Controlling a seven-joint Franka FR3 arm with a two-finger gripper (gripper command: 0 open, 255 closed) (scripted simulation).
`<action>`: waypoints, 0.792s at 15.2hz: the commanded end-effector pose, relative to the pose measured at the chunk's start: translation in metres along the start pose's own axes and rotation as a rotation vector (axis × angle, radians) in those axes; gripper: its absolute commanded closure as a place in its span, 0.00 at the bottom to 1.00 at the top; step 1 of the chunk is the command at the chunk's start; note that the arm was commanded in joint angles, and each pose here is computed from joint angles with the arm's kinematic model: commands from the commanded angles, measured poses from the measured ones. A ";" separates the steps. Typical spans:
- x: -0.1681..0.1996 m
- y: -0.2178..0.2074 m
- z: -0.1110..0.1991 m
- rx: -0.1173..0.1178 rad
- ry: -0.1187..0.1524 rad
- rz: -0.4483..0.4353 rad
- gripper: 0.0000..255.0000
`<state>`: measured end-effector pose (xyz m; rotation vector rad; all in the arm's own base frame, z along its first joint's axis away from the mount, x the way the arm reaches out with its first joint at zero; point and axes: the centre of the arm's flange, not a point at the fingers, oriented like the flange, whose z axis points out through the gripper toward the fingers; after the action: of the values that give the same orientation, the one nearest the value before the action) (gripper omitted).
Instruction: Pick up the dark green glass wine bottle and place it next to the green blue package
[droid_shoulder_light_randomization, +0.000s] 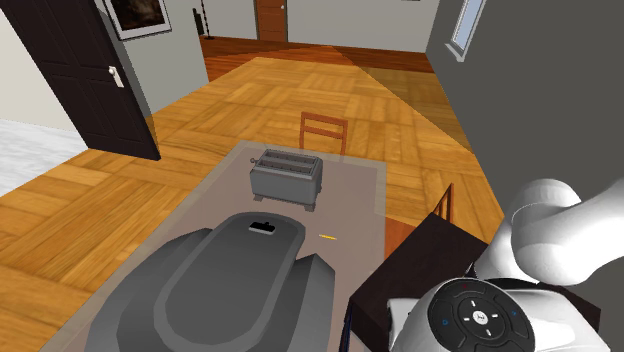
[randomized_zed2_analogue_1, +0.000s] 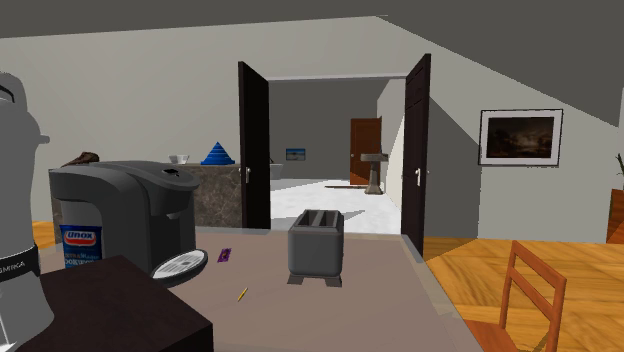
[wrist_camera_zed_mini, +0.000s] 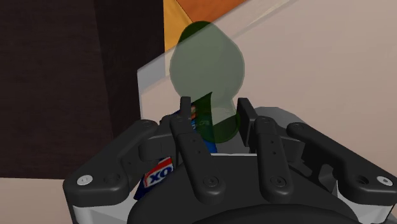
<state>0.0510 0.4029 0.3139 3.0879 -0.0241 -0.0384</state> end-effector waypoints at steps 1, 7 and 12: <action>0.000 -0.001 0.011 0.001 0.000 0.000 1.00; 0.000 -0.001 0.016 0.001 0.000 0.000 1.00; 0.000 -0.001 0.016 0.001 0.000 0.000 0.00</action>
<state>0.0508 0.4035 0.2974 3.0888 -0.0240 -0.0378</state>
